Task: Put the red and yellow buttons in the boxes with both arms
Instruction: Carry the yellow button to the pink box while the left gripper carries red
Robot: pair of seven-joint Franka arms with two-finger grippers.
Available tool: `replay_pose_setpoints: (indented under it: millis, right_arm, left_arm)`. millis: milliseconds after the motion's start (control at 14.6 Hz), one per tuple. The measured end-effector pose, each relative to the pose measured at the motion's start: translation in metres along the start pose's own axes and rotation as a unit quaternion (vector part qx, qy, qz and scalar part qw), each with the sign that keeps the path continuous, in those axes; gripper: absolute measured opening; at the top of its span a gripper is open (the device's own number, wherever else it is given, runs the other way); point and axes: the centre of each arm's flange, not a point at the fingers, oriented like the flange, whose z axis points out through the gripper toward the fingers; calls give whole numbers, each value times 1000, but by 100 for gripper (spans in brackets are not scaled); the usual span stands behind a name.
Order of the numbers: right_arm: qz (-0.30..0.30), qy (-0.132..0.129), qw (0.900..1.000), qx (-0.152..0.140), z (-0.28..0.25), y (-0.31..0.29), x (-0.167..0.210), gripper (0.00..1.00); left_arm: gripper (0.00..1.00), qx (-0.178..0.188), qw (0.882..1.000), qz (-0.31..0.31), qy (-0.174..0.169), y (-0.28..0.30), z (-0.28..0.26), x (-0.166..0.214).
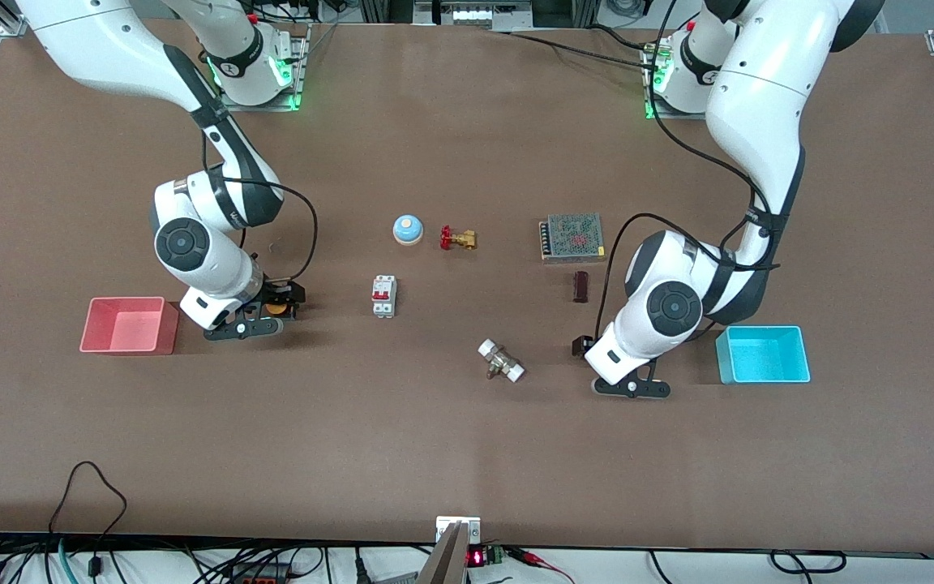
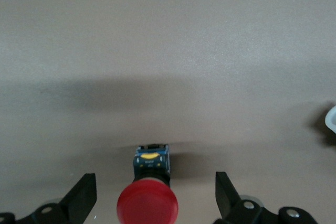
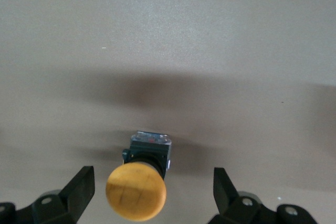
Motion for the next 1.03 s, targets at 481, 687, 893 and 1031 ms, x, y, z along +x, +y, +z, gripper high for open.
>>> replay_pose_setpoints:
  millis: [481, 687, 893, 1031]
  right_arm:
    - [-5, -1, 1000, 5, 16, -7, -1, 77]
    - [-6, -6, 1000, 5, 23, -8, -2, 62]
    - [-6, -6, 1000, 5, 24, -7, -1, 43]
    - [-6, -2, 1000, 6, 22, -7, 0, 43]
  left_arm:
    - [37, -5, 1000, -3, 18, -6, 23, -9]
    - [37, 1, 1000, -10, 16, -15, 4, -1]
    - [37, 25, 999, -35, -3, -48, -57, 14]
    - [37, 42, 997, -58, -9, -85, -104, 20]
